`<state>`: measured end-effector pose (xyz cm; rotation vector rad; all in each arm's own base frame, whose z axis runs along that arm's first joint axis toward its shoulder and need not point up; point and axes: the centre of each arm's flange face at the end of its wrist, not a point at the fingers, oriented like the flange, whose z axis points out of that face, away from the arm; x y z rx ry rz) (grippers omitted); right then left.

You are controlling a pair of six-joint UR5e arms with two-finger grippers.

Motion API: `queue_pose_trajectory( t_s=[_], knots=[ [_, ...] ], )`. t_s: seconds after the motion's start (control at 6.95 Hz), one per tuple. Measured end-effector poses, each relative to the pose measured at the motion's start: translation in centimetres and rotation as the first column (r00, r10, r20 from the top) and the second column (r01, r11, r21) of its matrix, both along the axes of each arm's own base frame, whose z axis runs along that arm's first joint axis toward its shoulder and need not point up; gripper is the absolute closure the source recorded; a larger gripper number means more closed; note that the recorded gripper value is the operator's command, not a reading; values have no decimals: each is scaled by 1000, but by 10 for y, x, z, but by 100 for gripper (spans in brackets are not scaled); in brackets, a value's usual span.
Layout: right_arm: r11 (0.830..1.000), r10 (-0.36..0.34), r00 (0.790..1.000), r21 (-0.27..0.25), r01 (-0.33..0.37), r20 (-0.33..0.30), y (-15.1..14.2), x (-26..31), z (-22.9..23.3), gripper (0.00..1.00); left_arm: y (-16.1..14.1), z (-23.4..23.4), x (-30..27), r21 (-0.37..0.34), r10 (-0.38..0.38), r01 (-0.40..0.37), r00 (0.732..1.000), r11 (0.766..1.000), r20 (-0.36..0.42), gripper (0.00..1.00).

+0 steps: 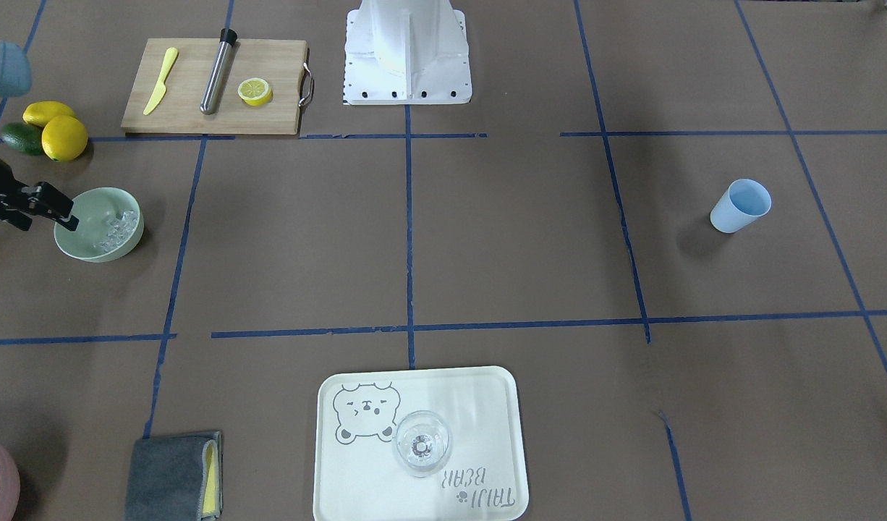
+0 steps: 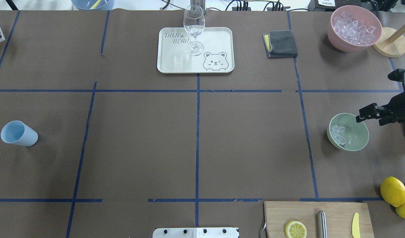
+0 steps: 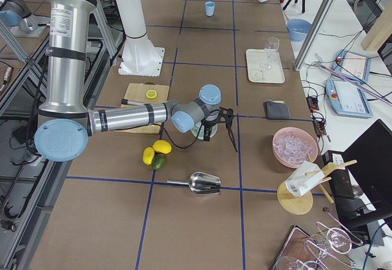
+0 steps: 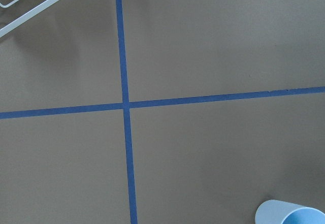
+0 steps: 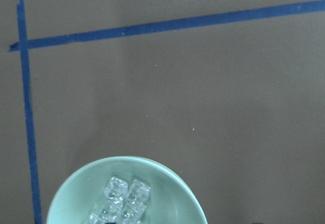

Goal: Pour ice into bowl

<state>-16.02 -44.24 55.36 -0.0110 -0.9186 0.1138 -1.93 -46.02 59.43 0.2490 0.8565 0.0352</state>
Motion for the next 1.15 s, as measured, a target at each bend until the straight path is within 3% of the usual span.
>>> queue_pose_trajectory(
  t_s=[0.14, 0.43, 0.72, 1.15],
  knots=[
    [1000, 6, 1000, 12, -6, 30, -6, 25, -1, 0, 3, 7, -2, 43, 12, -13, 1000, 999, 22, 0],
    [997, -22, 1000, 74, 22, 2, -16, 73, 12, 0, 4, 20, -19, 101, 17, -27, 995, 994, 95, 0],
    [984, -92, 992, 144, 104, -88, -24, 132, 29, 0, 10, 32, -39, 55, -3, -2, 996, 998, 92, 0],
    [964, -174, 971, 172, 202, -165, -34, 175, 33, 0, 22, 43, -44, -17, -18, 19, 998, 1000, 52, 0]
  ],
)
